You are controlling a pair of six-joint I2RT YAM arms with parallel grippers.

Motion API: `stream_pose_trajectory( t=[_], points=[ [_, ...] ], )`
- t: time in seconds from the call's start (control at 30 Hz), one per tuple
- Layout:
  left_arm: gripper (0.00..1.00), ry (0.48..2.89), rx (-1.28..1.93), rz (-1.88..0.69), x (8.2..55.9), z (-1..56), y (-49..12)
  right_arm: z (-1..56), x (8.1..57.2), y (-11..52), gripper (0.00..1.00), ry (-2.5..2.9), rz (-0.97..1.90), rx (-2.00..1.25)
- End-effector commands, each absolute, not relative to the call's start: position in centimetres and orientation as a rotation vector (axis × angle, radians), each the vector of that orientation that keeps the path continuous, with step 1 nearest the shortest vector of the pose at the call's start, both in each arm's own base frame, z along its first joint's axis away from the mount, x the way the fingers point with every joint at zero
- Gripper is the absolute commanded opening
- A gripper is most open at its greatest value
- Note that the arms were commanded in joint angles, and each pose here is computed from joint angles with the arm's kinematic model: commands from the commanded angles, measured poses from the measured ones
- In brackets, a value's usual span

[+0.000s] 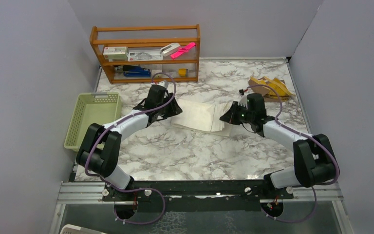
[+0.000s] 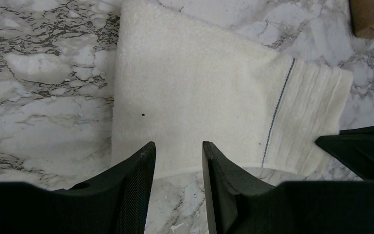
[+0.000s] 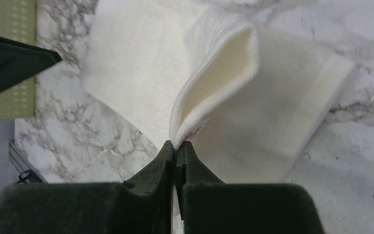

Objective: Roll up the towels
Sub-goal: Fold the towel at the center of the board.

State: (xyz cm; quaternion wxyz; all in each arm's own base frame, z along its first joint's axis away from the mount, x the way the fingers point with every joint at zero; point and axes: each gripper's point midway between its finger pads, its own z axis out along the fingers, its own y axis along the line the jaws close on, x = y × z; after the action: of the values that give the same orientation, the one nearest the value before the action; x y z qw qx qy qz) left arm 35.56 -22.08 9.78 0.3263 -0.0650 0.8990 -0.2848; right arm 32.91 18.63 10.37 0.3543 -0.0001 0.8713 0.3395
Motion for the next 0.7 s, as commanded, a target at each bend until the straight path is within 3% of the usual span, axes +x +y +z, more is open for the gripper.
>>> stream_pose_trajectory(
  t=[0.0,0.67],
  points=[
    [0.42,2.333,-0.150,-0.765,35.4,10.5,-21.8,7.7,31.7,18.6,0.01,2.270,0.893,-0.017],
    [0.42,2.356,-0.175,-0.726,35.7,9.5,-20.6,7.6,31.1,14.4,0.01,2.283,0.624,0.017]
  ],
)
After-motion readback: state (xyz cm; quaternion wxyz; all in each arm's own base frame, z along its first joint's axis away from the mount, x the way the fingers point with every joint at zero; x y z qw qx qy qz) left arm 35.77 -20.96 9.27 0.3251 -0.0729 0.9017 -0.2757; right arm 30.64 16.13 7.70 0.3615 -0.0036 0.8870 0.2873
